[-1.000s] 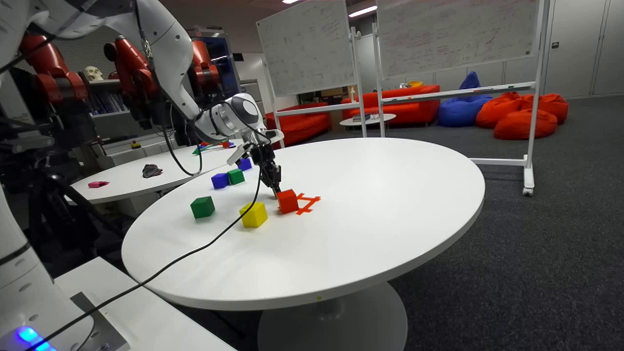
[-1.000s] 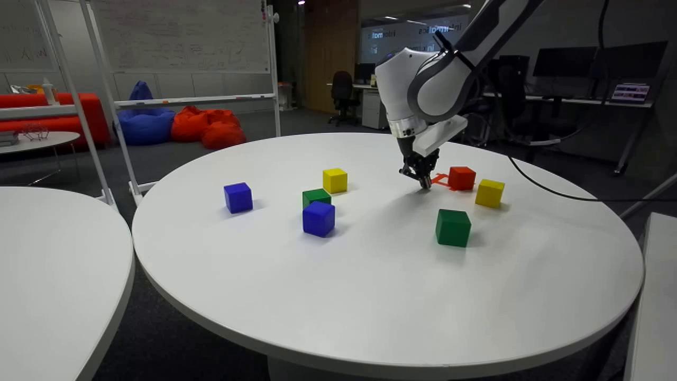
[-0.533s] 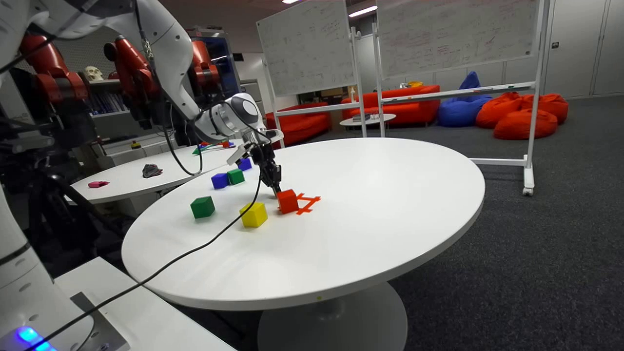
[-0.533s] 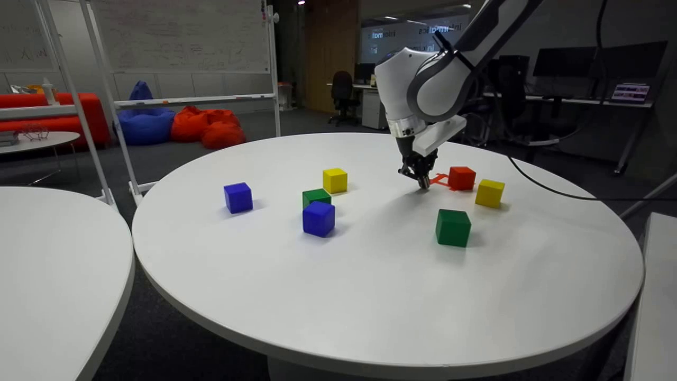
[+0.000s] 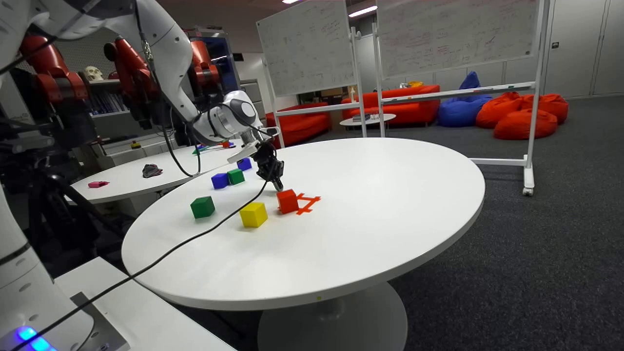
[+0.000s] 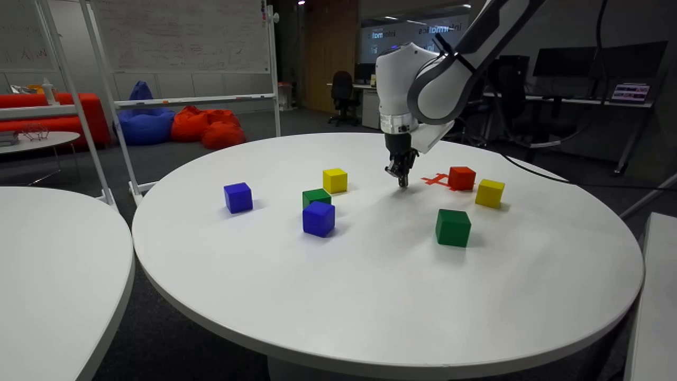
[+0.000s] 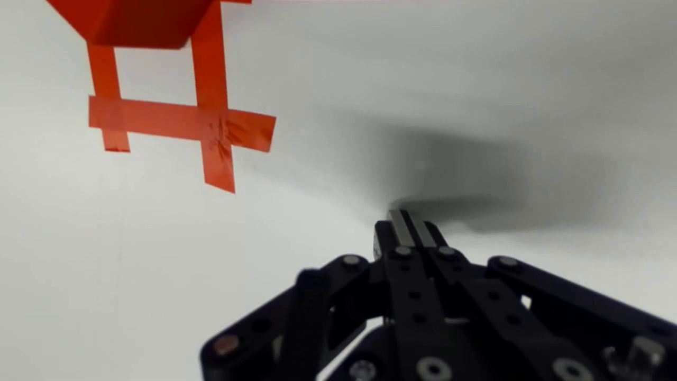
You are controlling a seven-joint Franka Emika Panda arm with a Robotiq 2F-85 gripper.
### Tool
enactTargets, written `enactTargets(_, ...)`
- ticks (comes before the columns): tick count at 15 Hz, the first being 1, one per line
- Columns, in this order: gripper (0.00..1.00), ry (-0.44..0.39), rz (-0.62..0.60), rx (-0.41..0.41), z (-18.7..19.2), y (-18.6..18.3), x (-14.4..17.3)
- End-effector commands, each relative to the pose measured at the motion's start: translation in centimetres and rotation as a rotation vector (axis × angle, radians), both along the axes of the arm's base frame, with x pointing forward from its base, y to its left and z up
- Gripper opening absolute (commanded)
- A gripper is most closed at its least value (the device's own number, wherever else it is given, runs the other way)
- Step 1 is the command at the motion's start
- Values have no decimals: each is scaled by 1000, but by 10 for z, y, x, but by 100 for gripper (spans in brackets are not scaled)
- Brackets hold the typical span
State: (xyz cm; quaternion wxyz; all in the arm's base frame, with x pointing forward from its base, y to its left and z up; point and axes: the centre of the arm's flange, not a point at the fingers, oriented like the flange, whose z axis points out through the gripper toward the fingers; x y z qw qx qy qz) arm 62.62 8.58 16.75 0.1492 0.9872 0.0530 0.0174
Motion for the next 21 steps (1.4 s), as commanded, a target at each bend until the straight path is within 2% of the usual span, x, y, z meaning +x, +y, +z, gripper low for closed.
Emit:
enactTargets(1, 0, -46, 180, 72, 0, 1, -8)
enactTargets(2, 0, -66, 228, 90, 1, 3, -8)
enactTargets(3, 0, -54, 142, 46, 2, 7, 3)
enactTargets(14, 0, -61, 157, 49, 5, 9, 7)
enactTargets(18, 0, -76, 200, 51, 30, 11, -8)
enactTargets(21, 0, -93, 222, 24, 69, 13, -36)
